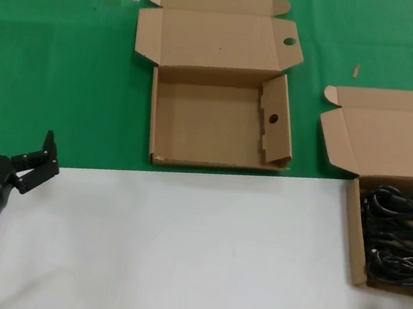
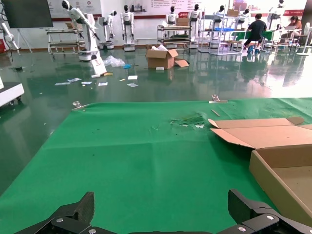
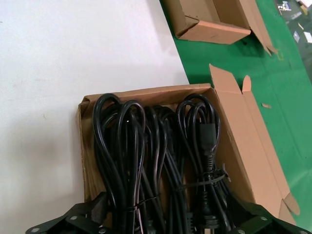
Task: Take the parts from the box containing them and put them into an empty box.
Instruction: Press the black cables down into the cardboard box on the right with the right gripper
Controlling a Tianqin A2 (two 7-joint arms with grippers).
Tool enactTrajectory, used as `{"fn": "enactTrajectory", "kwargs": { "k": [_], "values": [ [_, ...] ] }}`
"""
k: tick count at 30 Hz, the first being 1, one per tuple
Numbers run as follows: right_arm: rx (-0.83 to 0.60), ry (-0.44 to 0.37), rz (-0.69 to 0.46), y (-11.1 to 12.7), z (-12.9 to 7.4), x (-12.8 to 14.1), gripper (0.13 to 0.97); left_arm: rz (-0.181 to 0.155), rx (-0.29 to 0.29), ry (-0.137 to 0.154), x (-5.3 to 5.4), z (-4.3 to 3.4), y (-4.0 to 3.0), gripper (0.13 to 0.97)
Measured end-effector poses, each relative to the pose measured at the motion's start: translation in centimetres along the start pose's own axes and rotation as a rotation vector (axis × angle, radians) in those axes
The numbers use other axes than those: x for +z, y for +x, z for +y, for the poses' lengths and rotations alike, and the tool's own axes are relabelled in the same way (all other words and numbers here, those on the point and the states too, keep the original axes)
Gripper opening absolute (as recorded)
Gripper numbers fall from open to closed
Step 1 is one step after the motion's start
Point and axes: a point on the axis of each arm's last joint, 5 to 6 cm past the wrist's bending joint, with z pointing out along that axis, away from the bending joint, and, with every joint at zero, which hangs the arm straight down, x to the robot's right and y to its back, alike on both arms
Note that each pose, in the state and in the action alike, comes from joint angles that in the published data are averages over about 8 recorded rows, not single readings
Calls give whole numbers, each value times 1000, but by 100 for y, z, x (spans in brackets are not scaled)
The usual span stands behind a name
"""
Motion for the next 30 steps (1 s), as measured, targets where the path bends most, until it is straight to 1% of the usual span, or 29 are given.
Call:
{"fn": "enactTrajectory", "kwargs": {
  "k": [5, 6, 14, 18, 26, 27, 30],
  "values": [
    [13, -5, -6, -1, 10, 14, 819, 0, 0, 0, 0, 0, 0, 966],
    [16, -6, -7, 0, 12, 15, 819, 0, 0, 0, 0, 0, 0, 966],
    [32, -11, -8, 9, 19, 4, 646, 0, 0, 0, 0, 0, 0, 966],
    [38, -10, -6, 12, 14, -2, 646, 0, 0, 0, 0, 0, 0, 966],
    [50, -10, -4, 13, 3, -4, 430, 0, 0, 0, 0, 0, 0, 966],
    [52, -10, -4, 12, 2, -2, 430, 0, 0, 0, 0, 0, 0, 966],
    [56, -9, -5, 11, -3, 7, 369, 0, 0, 0, 0, 0, 0, 966]
  ]
}}
